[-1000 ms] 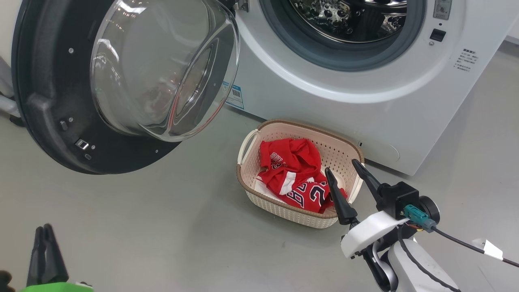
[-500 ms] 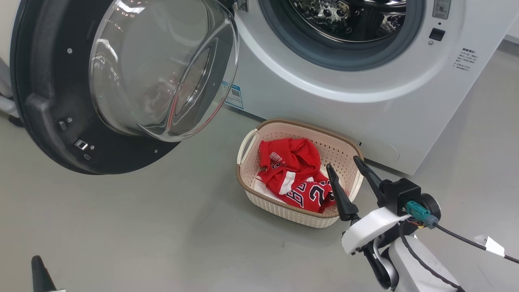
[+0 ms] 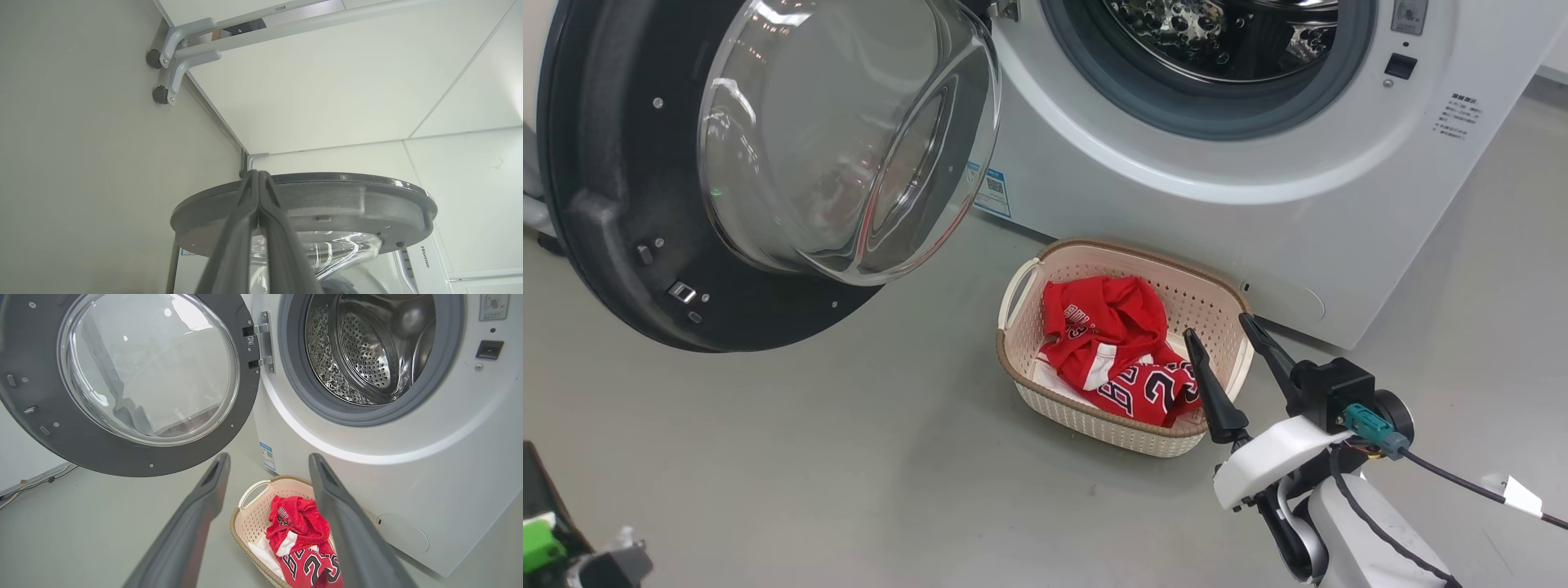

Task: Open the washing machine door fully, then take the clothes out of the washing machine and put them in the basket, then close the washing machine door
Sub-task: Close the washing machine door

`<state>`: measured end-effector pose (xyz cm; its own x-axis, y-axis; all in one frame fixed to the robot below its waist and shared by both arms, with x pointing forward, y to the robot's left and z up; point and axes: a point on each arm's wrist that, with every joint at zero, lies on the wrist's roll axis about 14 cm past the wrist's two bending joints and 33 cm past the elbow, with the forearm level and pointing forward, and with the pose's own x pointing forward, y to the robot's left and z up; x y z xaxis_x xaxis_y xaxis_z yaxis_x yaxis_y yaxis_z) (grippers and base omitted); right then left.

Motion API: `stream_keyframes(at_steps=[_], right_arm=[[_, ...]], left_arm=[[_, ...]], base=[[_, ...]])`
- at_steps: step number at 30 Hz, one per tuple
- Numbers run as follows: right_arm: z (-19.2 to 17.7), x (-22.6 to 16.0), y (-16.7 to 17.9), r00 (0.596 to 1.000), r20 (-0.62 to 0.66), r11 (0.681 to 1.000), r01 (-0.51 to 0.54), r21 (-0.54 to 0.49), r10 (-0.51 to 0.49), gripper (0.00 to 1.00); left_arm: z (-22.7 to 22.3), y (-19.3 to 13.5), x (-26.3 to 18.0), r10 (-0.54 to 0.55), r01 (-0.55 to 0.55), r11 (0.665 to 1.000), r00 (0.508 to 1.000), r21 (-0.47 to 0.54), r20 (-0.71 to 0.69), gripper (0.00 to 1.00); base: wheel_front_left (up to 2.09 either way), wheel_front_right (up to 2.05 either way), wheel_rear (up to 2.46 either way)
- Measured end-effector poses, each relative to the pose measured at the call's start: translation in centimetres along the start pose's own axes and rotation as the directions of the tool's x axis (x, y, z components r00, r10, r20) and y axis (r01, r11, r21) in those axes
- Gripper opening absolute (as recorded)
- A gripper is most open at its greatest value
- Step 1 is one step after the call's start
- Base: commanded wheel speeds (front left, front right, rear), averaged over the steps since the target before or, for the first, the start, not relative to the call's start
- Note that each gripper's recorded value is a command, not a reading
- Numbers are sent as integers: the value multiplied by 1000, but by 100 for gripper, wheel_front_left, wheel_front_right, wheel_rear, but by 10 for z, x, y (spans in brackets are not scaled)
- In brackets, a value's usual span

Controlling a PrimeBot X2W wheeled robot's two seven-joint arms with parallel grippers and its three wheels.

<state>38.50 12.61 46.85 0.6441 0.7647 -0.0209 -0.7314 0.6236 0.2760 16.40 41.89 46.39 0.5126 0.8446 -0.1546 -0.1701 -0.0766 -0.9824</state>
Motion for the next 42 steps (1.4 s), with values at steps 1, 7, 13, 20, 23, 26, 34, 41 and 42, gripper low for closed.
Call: stream_keyframes(at_steps=[1, 7, 13, 20, 23, 26, 34, 41, 42], right_arm=[[0, 0, 0, 1000, 0, 1000, 1, 0, -1, 100], [0, -1, -2, 1000, 0, 1000, 7, 1, -7, 100], [0, -1, -3, 1000, 0, 1000, 10, 1, -10, 100], [-1, -2, -4, 1000, -2, 1000, 13, 0, -13, 100], [-1, -3, -4, 1000, -2, 1000, 14, -1, -14, 100], [0, -3, -5, 1000, -2, 1000, 18, 4, -18, 100], [3, -6, -2, 1000, 3, 1000, 18, 7, -18, 100], [2, -9, -2, 1000, -1, 1000, 20, 13, -20, 100], [1, -10, -2, 1000, -4, 1000, 21, 13, -21, 100]], left_arm=[[1, -4, 3, -8, 8, 1000, 1000, -25, 1, 0], [12, -33, 24, -81, 81, 997, 997, -11, -7, 0], [16, -70, 48, -160, 162, 987, 986, 26, -44, 0], [13, -102, 70, -181, 187, 981, 979, 52, -91, 0], [14, -110, 78, -168, 175, 983, 981, 60, -99, 0], [13, -117, 84, -162, 170, 984, 981, 60, -109, 0], [13, -116, 93, -91, 104, 991, 986, 87, -141, 0], [-1, -129, 101, -81, 99, 991, 980, 90, -184, 0], [-2, -128, 101, -75, 93, 992, 979, 90, -190, 0]], base=[[0, 0, 0], [0, 0, 0], [0, 0, 0], [0, 0, 0], [0, 0, 0], [0, 0, 0], [0, 0, 0], [0, 0, 0], [0, 0, 0]])
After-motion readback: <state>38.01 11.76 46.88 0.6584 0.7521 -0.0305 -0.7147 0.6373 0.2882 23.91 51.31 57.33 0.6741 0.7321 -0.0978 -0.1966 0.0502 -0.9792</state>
